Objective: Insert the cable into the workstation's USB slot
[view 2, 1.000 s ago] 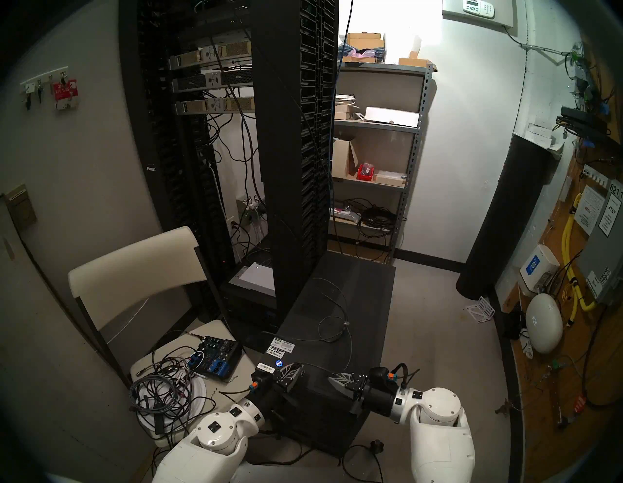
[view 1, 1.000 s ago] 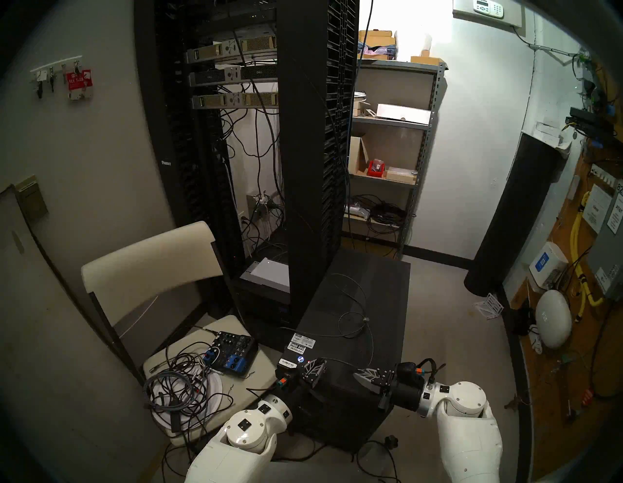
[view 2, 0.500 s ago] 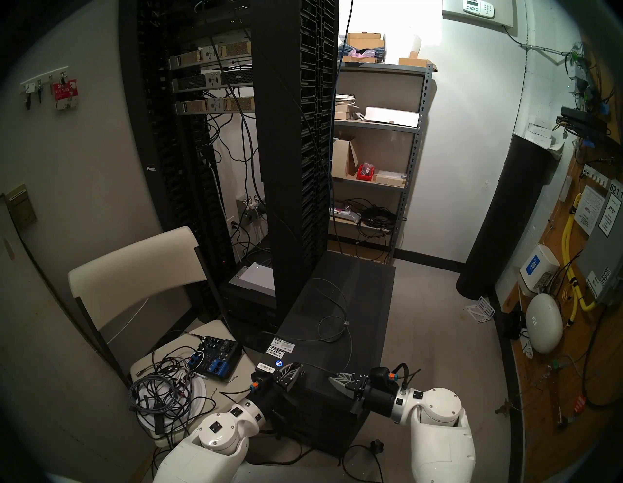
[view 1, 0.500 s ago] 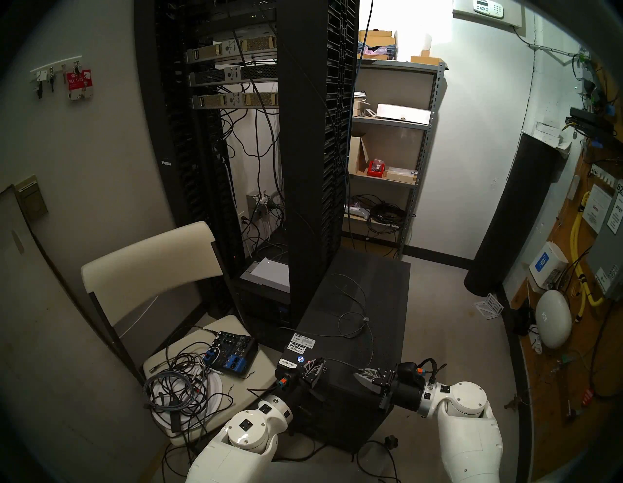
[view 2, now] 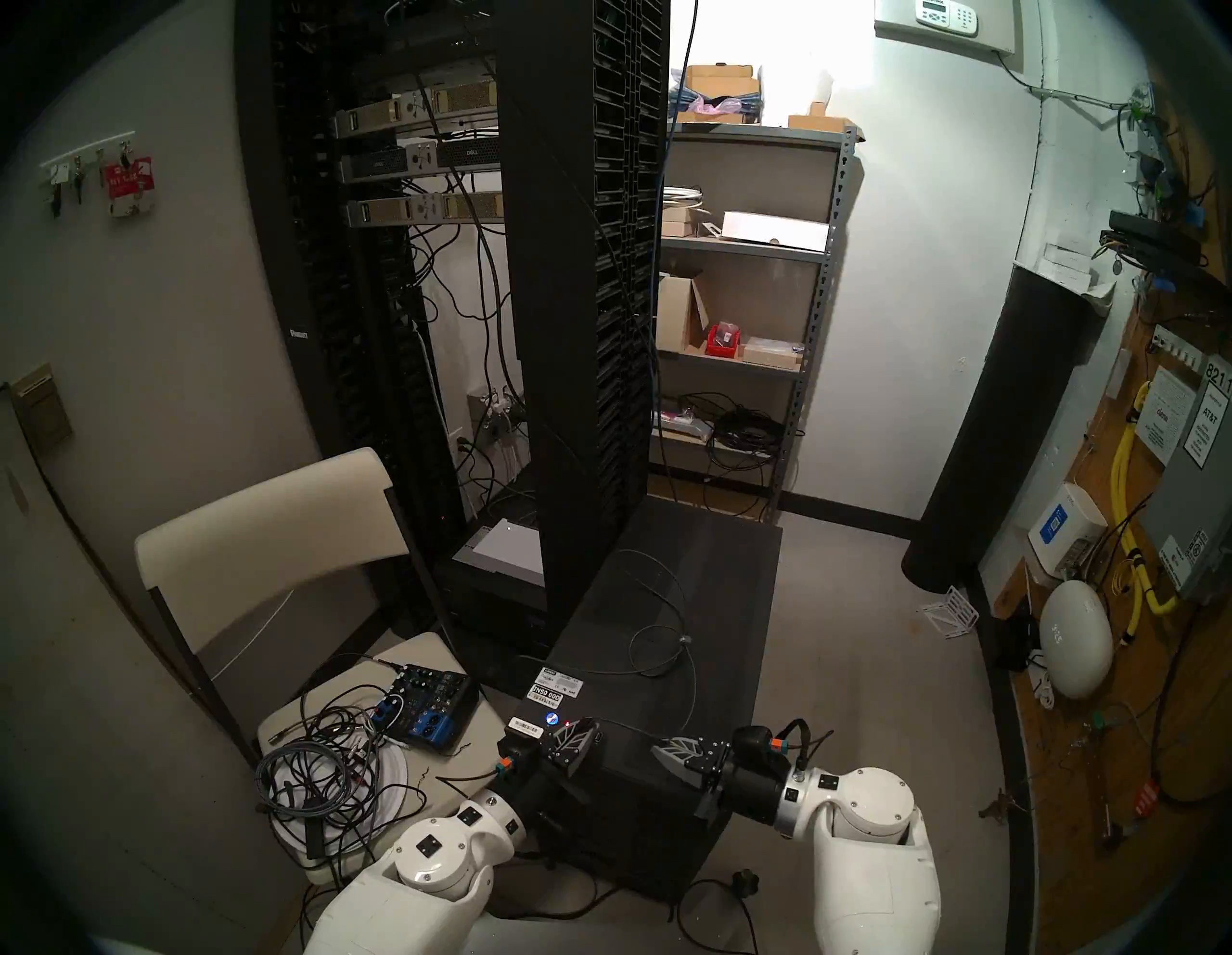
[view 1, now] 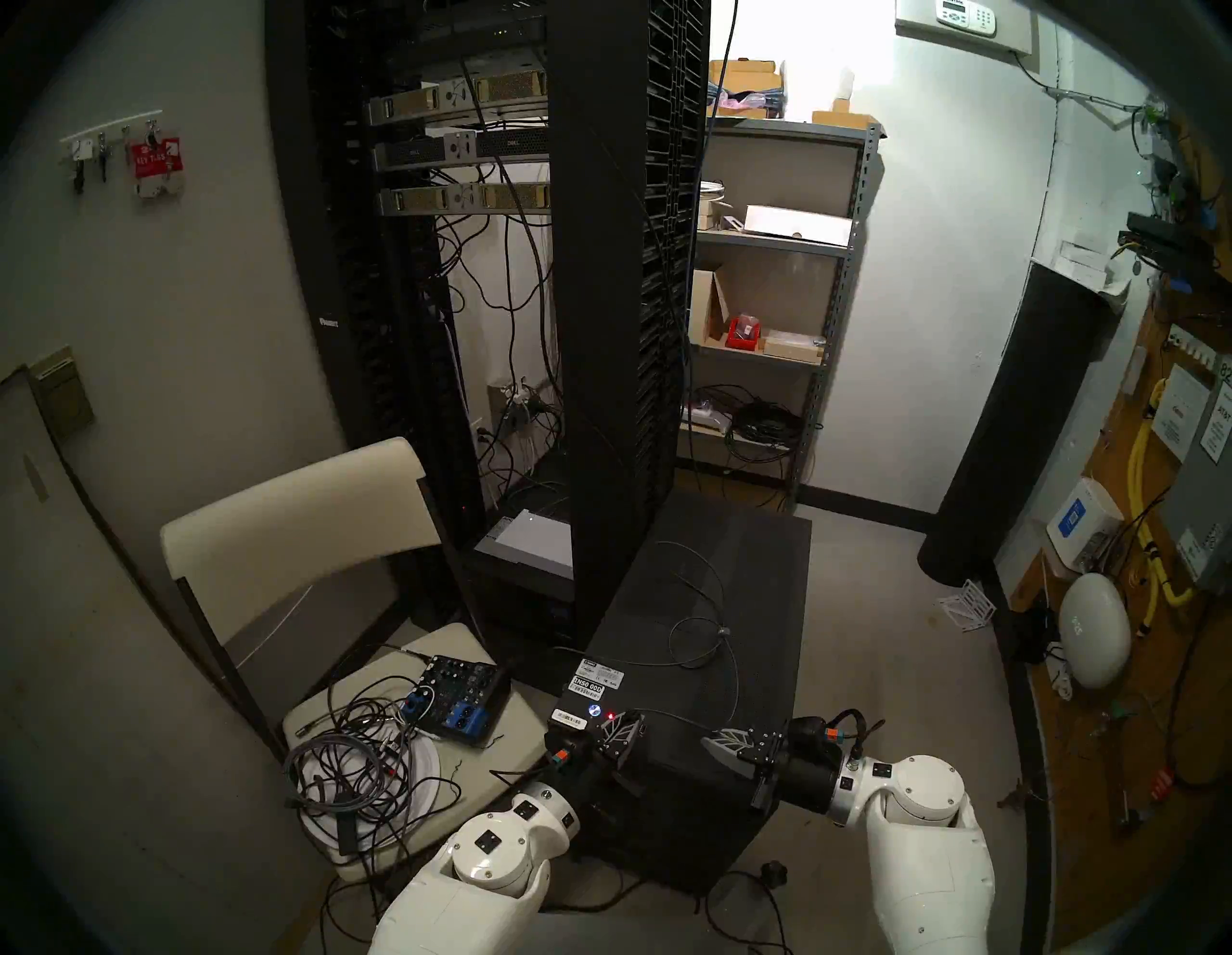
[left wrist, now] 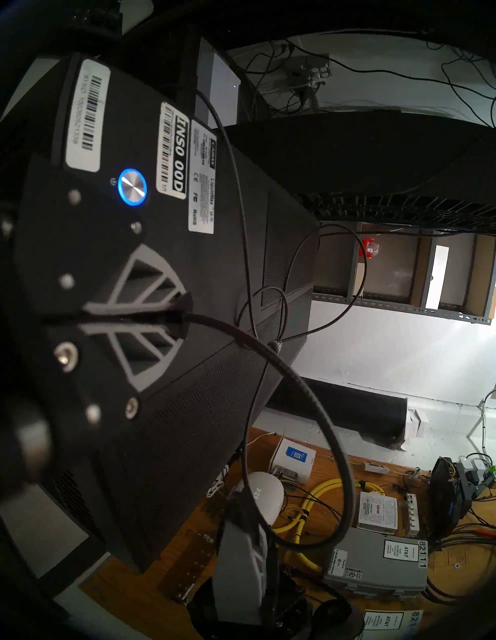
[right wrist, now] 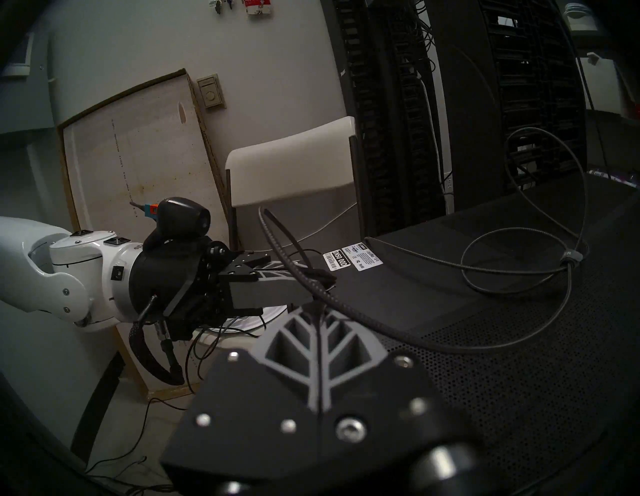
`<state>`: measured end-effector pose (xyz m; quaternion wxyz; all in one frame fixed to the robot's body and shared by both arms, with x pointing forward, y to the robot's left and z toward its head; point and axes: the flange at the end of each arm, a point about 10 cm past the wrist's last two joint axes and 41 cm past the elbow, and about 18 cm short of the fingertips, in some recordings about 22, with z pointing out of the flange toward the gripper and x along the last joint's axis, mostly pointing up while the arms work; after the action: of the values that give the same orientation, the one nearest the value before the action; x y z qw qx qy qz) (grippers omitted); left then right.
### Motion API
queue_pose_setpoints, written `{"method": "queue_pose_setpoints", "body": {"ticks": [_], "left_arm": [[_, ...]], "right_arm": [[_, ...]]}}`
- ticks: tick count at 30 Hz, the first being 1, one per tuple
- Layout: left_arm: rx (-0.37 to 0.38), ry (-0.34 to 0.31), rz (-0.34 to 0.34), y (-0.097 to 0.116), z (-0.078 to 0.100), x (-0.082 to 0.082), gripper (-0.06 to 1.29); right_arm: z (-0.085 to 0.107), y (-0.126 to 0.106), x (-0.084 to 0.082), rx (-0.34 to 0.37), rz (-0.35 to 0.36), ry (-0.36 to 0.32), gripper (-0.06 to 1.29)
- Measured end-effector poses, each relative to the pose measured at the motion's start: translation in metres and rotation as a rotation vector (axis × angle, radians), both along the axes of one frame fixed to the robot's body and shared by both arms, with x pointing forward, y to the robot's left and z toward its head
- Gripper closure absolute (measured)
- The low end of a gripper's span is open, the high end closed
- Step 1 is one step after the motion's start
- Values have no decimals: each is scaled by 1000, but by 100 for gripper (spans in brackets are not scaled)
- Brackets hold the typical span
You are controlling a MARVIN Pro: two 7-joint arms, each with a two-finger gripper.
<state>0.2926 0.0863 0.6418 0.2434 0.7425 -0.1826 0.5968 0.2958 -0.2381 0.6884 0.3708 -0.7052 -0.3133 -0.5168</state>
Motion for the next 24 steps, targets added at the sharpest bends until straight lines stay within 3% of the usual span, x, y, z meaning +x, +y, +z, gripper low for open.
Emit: {"method": "queue_pose_setpoints", "body": {"ticks": [24], "left_arm": [[12,-7,9,-1,1,5,122]], "right_arm": [[0,0,-1,0,3,3,125]]}}
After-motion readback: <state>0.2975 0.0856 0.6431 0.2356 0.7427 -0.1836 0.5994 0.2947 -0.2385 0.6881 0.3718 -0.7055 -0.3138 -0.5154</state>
